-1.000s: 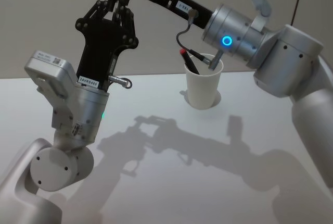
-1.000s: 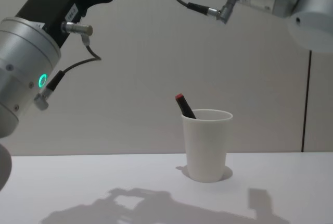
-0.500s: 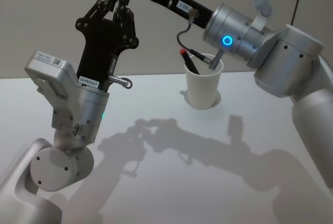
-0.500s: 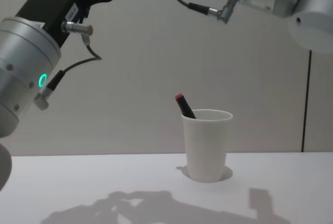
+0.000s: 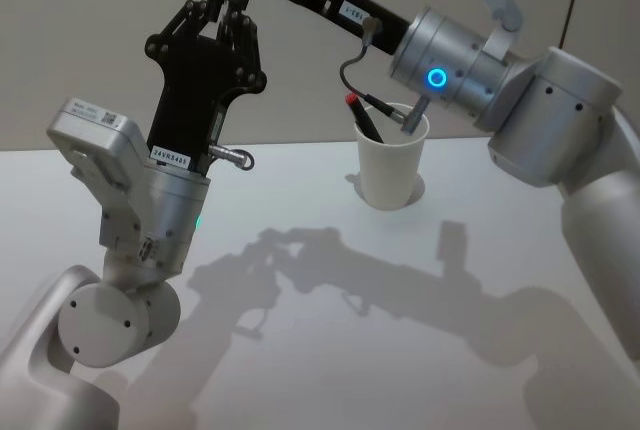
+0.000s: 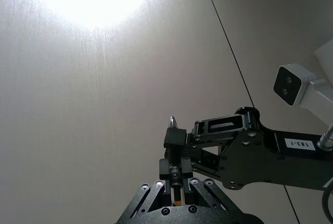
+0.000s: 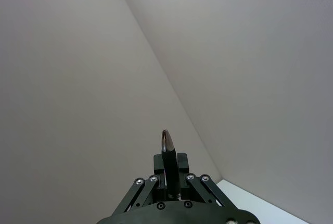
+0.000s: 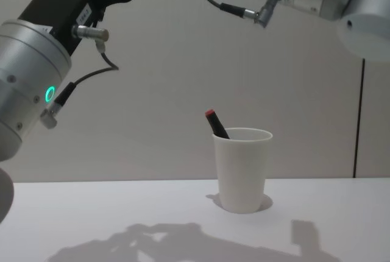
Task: Place the pen into the pen holder.
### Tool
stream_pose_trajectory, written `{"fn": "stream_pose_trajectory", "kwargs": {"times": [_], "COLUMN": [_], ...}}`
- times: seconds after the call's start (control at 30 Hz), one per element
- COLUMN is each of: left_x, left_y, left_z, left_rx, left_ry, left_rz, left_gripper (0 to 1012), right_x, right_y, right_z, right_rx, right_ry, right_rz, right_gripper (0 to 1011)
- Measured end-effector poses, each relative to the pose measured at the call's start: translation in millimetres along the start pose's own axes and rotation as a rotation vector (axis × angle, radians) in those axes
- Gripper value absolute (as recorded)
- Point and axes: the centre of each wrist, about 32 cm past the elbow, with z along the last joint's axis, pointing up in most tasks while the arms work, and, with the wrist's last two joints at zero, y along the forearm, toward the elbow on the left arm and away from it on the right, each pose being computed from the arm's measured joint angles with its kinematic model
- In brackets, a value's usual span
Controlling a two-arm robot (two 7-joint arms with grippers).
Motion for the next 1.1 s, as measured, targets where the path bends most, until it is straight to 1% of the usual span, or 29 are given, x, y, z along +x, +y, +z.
{"fn": "stream_pose_trajectory", "kwargs": {"times": [1.1], "left_x": [0.0], "left_y": [0.0], "left_z": [0.0], "left_rx": [0.002], "left_ry": [0.001], "left_rz": [0.002], "left_gripper": [121], "right_x": [-0.1], "right_y": [0.1], "right_z": [-0.1], "right_rx": [-0.001], "right_ry": [0.000], "right_rz": [0.002], "right_gripper": [132]}}
